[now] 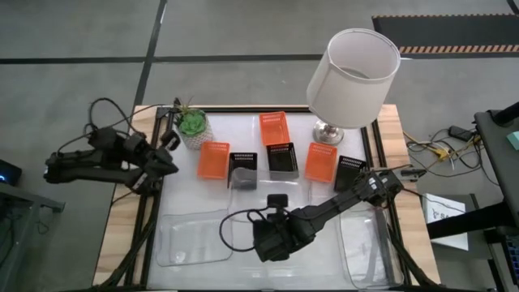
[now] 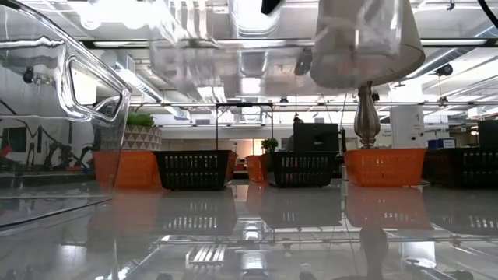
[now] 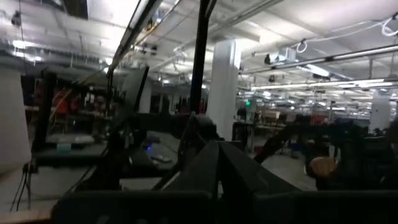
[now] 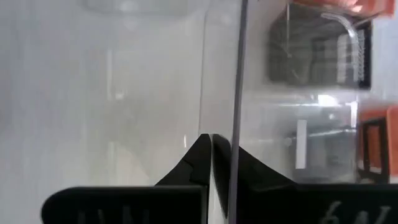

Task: Stack baskets by color
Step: Stack the middle transparent bin on the left transparent bin

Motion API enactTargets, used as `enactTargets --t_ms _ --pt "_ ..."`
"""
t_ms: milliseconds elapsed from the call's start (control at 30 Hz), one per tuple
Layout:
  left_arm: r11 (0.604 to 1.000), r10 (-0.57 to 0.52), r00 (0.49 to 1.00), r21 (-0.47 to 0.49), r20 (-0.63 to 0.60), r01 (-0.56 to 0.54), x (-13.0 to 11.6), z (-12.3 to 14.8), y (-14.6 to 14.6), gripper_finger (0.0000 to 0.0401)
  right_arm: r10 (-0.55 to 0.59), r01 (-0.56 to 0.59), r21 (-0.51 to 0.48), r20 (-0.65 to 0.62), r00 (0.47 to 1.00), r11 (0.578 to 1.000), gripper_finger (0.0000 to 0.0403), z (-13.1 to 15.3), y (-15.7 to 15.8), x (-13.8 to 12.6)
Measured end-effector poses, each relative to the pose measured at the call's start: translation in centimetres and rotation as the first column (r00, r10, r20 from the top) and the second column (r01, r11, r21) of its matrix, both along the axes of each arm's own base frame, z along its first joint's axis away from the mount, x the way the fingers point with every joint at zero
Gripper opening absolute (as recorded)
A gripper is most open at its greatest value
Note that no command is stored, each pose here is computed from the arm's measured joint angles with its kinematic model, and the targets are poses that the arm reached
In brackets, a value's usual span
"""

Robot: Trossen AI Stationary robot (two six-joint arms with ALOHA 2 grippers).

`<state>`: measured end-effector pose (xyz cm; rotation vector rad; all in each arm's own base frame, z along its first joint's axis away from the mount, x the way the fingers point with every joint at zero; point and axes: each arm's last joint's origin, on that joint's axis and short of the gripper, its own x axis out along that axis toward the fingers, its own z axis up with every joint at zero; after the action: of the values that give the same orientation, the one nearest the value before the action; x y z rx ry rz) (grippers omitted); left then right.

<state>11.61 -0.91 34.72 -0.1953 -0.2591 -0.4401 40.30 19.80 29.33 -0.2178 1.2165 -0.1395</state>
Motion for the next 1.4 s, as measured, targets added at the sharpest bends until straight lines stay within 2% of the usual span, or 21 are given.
enactTargets --t_ms 400,500,933,1133,1267,1400 --pt "1.000 -0.006 0.990 0.017 -0.143 0.009 3.6 -1.8 -0.1 0.0000 0.015 -0.013 0.024 -0.105 0.994 1.000 0.0008 -7.2 1.0 0.4" --pt "1.000 -0.011 0.991 0.019 -0.134 0.014 3.9 -1.8 -0.2 0.0000 0.013 -0.008 0.043 -0.111 0.994 0.999 0.0008 -8.7 1.1 0.4" --pt "0.999 -0.031 0.993 0.023 -0.116 0.034 4.7 -1.7 -0.6 0.0000 0.012 -0.006 0.040 -0.143 0.990 0.999 0.0012 -11.6 0.9 -0.2" --pt "0.999 -0.034 0.990 0.017 -0.137 0.037 5.9 -2.2 -0.8 0.0000 0.020 -0.012 0.055 -0.149 0.989 0.998 0.0070 -11.8 0.9 -0.1" --pt "0.999 -0.046 0.986 0.011 -0.161 0.048 6.8 -2.1 -1.1 0.0000 0.033 -0.027 0.049 -0.127 0.991 0.998 0.0126 -10.8 0.8 -0.3" --pt "0.999 -0.038 0.984 0.006 -0.176 0.039 7.9 -1.6 -1.5 0.0000 0.050 -0.045 0.052 -0.091 0.995 0.998 0.0164 -9.4 1.2 -0.8"
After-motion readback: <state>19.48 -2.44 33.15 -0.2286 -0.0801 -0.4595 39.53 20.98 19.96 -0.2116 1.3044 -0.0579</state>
